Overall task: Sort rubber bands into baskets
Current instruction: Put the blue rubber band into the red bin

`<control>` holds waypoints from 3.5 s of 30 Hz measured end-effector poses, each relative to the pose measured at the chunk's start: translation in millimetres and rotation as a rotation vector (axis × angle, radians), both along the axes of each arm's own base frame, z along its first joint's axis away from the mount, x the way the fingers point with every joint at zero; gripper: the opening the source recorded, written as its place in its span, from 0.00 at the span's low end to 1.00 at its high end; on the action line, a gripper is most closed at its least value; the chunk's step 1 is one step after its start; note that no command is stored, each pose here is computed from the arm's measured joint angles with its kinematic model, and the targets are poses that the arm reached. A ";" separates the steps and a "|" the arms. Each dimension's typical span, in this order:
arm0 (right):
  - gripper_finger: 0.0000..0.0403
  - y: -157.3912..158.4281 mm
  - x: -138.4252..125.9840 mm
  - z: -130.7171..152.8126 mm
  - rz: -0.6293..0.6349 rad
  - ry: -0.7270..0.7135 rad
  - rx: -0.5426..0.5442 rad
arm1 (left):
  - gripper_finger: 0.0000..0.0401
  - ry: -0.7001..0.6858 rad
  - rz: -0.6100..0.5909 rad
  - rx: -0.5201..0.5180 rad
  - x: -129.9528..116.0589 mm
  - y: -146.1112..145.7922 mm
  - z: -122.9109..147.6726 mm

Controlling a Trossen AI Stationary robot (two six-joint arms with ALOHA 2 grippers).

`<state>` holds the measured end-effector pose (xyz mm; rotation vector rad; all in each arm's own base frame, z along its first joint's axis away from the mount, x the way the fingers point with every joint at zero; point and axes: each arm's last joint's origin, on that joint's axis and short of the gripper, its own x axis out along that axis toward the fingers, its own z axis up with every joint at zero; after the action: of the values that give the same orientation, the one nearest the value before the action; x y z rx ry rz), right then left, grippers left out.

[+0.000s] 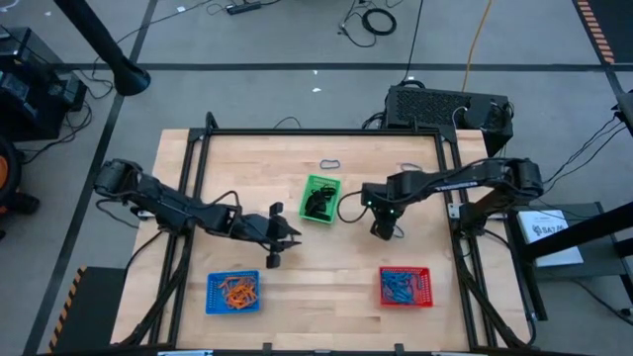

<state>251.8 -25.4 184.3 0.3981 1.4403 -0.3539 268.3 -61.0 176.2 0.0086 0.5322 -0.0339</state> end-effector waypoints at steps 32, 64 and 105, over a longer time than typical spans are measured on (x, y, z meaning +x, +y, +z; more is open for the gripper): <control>0.00 26.0 10.6 -7.6 0.085 -0.222 0.024 | 0.31 -0.095 -0.070 0.063 -17.9 -3.0 -19.7; 0.51 23.0 -28.6 -46.0 0.055 -0.002 0.022 | 0.31 -0.055 -0.063 0.018 -17.0 -7.3 -28.5; 0.00 189.0 -17.0 90.5 0.071 -0.064 0.415 | 0.31 -0.050 -0.066 -0.028 -19.5 -16.5 -29.1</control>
<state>234.7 163.6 274.8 0.6844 1.4590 0.0194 248.8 -77.6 147.1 -0.0008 0.4813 -0.1053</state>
